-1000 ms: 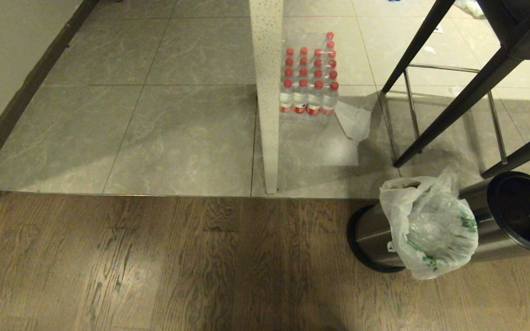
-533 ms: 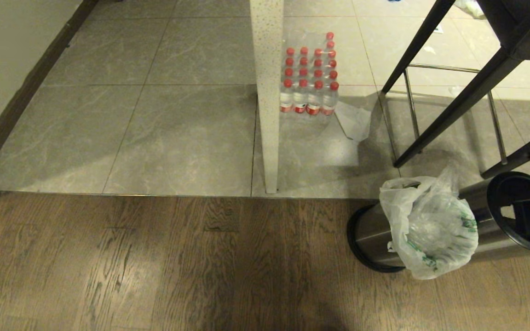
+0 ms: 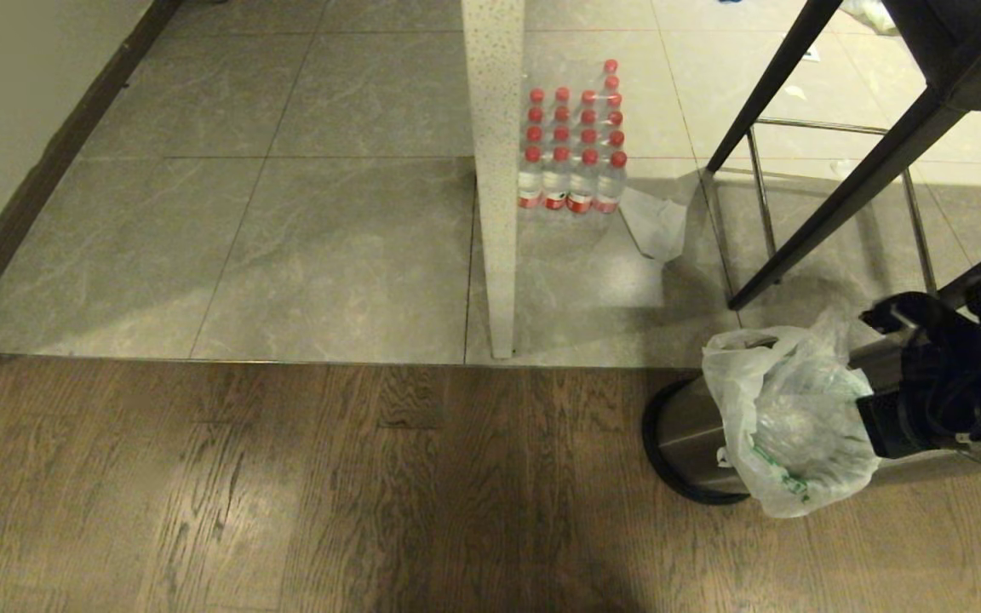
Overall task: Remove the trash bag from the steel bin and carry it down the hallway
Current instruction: Pick up the trash bag
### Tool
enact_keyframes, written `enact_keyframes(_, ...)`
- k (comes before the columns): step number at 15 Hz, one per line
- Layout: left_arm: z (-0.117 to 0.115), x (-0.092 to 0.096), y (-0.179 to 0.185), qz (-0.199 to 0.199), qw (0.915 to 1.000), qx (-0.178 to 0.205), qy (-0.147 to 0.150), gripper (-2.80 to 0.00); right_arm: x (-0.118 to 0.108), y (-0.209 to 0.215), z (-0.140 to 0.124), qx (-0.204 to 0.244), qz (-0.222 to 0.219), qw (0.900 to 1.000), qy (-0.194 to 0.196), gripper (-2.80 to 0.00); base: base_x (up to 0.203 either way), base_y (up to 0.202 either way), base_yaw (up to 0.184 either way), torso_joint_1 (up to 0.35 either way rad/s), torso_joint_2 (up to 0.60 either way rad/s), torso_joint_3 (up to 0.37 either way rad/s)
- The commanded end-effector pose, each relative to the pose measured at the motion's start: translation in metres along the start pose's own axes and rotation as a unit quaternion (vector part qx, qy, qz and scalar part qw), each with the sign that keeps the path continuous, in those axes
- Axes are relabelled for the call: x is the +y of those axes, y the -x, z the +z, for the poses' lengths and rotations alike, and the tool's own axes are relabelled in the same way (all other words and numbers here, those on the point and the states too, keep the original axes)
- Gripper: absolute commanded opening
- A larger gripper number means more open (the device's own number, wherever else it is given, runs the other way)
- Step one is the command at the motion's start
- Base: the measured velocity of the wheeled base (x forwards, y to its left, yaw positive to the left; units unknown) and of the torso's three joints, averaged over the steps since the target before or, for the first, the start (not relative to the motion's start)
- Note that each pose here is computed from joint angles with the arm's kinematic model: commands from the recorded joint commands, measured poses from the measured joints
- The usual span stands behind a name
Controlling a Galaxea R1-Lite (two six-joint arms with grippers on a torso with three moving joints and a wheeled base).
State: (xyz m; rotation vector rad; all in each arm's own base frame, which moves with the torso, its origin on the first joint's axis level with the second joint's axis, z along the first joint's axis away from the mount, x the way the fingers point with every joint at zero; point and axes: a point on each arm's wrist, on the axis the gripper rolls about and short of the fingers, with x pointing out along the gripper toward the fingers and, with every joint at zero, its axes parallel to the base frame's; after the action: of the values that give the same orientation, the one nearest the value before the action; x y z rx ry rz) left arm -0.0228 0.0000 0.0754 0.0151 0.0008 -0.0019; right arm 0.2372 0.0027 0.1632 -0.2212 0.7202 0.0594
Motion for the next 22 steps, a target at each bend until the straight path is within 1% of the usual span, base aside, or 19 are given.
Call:
enact_keyframes(1,0.000,0.000,0.000,0.000,1.0000,0.000,0.000,-2.80,0.010,-0.016,0.006,0.008,0.015,1.000,0.003,-2.80,0.000,0.000,0.000,0.000,0.00,0.000)
enact_keyframes(2,0.000,0.000,0.000,0.000,1.0000,0.000,0.000,-2.80,0.012,-0.024,0.014,0.003,0.010,1.000,-0.005,-2.80,0.000,0.000,0.000,0.000,0.00,0.000)
enact_keyframes(4,0.000,0.000,0.000,0.000,1.0000,0.000,0.000,-2.80,0.020,-0.043,0.029,0.000,-0.008,1.000,-0.008,-2.80,0.000,0.000,0.000,0.000,0.00,0.000)
enact_keyframes(5,0.000,0.000,0.000,0.000,1.0000,0.000,0.000,-2.80,0.025,-0.046,0.032,-0.002,-0.007,1.000,-0.003,-2.80,0.000,0.000,0.000,0.000,0.00,0.000)
enact_keyframes(7,0.000,0.000,0.000,0.001,1.0000,0.000,0.000,-2.80,0.027,-0.054,0.031,0.008,-0.005,1.000,-0.004,-2.80,0.000,0.000,0.000,0.000,0.00,0.000)
enact_keyframes(9,0.000,0.000,0.000,0.000,1.0000,0.000,0.000,-2.80,0.030,-0.058,0.035,0.008,0.000,1.000,-0.003,-2.80,0.000,0.000,0.000,0.000,0.00,0.000)
enact_keyframes(10,0.000,0.000,0.000,0.000,1.0000,0.000,0.000,-2.80,0.031,-0.058,0.035,0.007,0.001,1.000,-0.002,0.00,0.000,0.000,0.000,0.000,0.00,0.000)
enact_keyframes(11,0.000,0.000,0.000,0.000,1.0000,0.000,0.000,-2.80,0.031,-0.059,0.035,0.009,0.001,1.000,-0.001,0.00,0.000,0.000,0.000,0.000,0.00,0.000)
enact_keyframes(13,0.000,0.000,0.000,0.000,1.0000,0.000,0.000,-2.80,0.032,-0.060,0.033,0.013,0.003,1.000,-0.017,0.00,0.000,0.000,0.000,0.000,0.00,0.000)
enact_keyframes(16,0.000,0.000,0.000,0.000,1.0000,0.000,0.000,-2.80,0.033,-0.068,0.032,0.020,0.006,0.999,-0.028,0.00,0.000,0.000,0.000,0.000,0.00,0.000)
enact_keyframes(17,0.000,0.000,0.000,0.000,1.0000,0.000,0.000,-2.80,0.034,-0.072,0.031,0.023,0.013,0.999,-0.043,0.00,0.000,0.000,0.000,0.000,0.00,0.000)
enact_keyframes(19,0.000,0.000,0.000,0.000,1.0000,0.000,0.000,-2.80,0.037,-0.078,0.032,0.029,0.025,0.998,-0.057,0.00,0.000,0.000,0.000,0.000,0.00,0.000)
enact_keyframes(22,0.000,0.000,0.000,0.000,1.0000,0.000,0.000,-2.80,0.041,-0.079,0.036,0.025,0.041,0.997,-0.063,0.00,0.000,0.000,0.000,0.000,0.00,0.000)
